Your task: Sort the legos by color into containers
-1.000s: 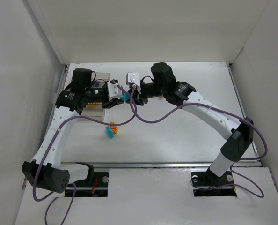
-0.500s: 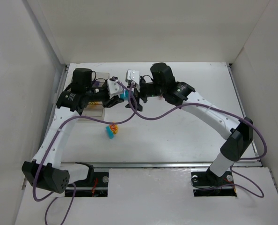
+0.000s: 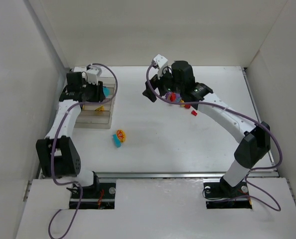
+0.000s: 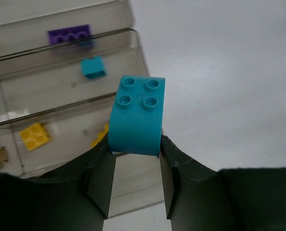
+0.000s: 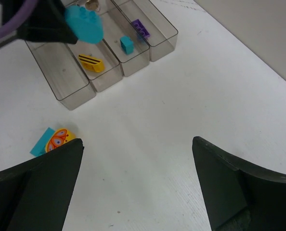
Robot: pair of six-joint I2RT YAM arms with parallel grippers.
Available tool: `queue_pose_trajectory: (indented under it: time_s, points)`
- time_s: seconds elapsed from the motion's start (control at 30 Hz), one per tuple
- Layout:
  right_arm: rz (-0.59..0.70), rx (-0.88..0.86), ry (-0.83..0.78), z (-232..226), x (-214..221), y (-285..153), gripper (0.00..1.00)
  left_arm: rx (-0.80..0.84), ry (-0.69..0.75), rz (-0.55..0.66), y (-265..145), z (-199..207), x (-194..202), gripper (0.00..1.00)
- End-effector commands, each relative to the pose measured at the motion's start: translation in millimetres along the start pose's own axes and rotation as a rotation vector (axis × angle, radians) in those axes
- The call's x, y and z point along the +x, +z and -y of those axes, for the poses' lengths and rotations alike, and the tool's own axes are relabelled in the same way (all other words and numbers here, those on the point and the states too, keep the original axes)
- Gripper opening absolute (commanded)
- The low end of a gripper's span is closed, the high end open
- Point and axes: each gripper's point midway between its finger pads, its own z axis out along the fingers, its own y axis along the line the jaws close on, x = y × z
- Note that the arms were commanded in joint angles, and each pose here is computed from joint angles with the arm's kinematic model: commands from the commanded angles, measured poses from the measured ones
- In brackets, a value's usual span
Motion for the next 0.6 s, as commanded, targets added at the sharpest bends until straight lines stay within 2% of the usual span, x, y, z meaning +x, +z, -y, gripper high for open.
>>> queue_pose_trajectory:
  time_s: [0.0, 0.07, 0.13, 0.3, 0.43, 0.57]
  points:
    - [0.060, 0.009, 0.031, -3, -16, 5, 1.00, -0.282, -0.121, 0.056, 6, -69, -39, 0.00]
    - [0.060, 0.009, 0.031, -3, -16, 5, 1.00, -0.330, -0.139, 0.022, 10, -87, -44, 0.00]
    - [0.052, 0.009, 0.033, -3, -12, 8, 1.00, -0.387, -0.159, -0.034, 25, -115, -30, 0.00]
    - [0.042, 0.019, 0.045, -2, -8, 9, 1.00, -0.382, -0.120, -0.038, 46, -126, -28, 0.00]
    - [0.033, 0.018, 0.047, -2, -3, 10, 1.00, -0.470, -0.149, -0.105, 54, -148, -1, 0.00]
    - [0.033, 0.018, 0.047, -2, -3, 10, 1.00, -0.473, -0.143, -0.143, 63, -152, 12, 0.00]
